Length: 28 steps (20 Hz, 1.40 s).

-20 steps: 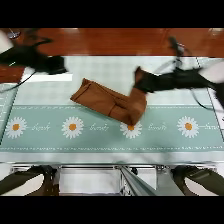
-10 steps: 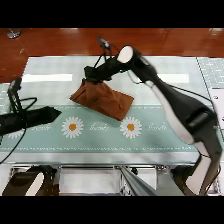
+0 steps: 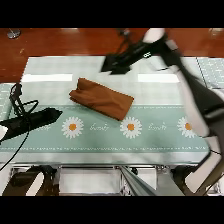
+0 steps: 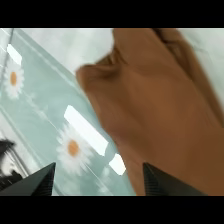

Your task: Fold the shirts.

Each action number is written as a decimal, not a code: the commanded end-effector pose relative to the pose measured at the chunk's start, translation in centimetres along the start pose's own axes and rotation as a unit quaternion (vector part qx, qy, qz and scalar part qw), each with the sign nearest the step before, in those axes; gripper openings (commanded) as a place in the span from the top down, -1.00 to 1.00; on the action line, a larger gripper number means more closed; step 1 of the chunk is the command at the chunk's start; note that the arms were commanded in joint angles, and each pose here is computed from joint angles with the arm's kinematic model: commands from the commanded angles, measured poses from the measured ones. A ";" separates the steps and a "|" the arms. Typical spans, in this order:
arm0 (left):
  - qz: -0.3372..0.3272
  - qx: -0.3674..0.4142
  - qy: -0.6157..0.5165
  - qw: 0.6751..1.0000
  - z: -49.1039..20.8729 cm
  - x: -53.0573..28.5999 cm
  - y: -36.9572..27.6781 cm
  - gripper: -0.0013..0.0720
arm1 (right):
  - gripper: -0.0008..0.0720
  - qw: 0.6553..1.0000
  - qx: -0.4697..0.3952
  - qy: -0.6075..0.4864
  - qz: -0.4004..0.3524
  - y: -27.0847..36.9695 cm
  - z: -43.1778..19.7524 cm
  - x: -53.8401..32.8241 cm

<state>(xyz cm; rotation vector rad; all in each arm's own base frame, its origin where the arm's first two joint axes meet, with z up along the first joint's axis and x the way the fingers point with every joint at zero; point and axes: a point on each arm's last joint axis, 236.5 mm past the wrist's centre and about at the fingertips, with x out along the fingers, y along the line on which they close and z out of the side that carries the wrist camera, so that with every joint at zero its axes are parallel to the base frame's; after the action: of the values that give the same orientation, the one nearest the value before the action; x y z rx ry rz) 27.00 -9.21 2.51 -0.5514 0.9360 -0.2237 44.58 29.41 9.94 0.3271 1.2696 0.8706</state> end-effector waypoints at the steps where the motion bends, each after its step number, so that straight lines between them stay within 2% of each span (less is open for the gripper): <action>1: -0.002 -0.005 -0.005 1.000 0.2 0.1 0.0 0.89 | -0.74 0.988 0.023 -0.003 -0.153 -7.5 -5.6 -10.6; 2: -0.005 -0.008 -0.004 1.000 0.2 0.1 -0.2 0.89 | -0.74 0.980 0.065 -0.036 -0.185 -9.8 -7.3 -11.3; 4: -0.009 -0.009 -0.003 1.000 0.1 0.1 -0.4 0.89 | -0.74 0.954 0.196 -0.125 -0.192 -13.8 -12.0 -9.1; 7: -0.012 -0.009 -0.005 1.000 0.2 0.1 -0.6 0.89 | -0.73 0.902 0.351 -0.233 -0.096 -15.2 -16.5 -2.6; 9: -0.012 -0.009 -0.008 1.000 0.3 0.1 -0.6 0.89 | -0.73 0.902 0.363 -0.224 -0.061 -14.3 -17.6 1.0; 13: -0.012 -0.009 -0.007 1.000 0.2 0.1 -0.6 0.89 | -0.73 0.937 0.338 -0.087 -0.012 -11.1 -18.8 8.0; 19: -0.011 -0.007 -0.007 1.000 0.3 0.1 -0.6 0.89 | -0.69 0.939 0.342 -0.037 0.014 -11.4 -15.1 11.8; 20: -0.011 -0.007 -0.007 1.000 0.3 0.1 -0.6 0.89 | -0.46 0.945 0.327 -0.023 0.023 -10.9 -14.6 12.3; 22: -0.011 -0.007 -0.007 1.000 0.2 0.1 -0.6 0.89 | 0.84 0.961 0.271 -0.001 0.054 -8.8 -12.9 12.5; 25: -0.012 -0.006 -0.006 1.000 0.2 0.2 -0.6 0.89 | 0.90 0.985 0.157 -0.019 0.061 -5.4 -7.5 9.4; 28: -0.012 -0.006 -0.005 1.000 0.2 0.2 -0.6 0.89 | 0.90 0.997 0.071 -0.021 -0.004 -3.2 -3.3 4.3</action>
<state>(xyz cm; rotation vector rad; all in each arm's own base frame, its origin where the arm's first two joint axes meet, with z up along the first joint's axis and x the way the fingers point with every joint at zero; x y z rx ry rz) 27.28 -9.75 2.87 -0.5747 0.9197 -0.2376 41.37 30.56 -0.71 0.6492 1.3302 0.7399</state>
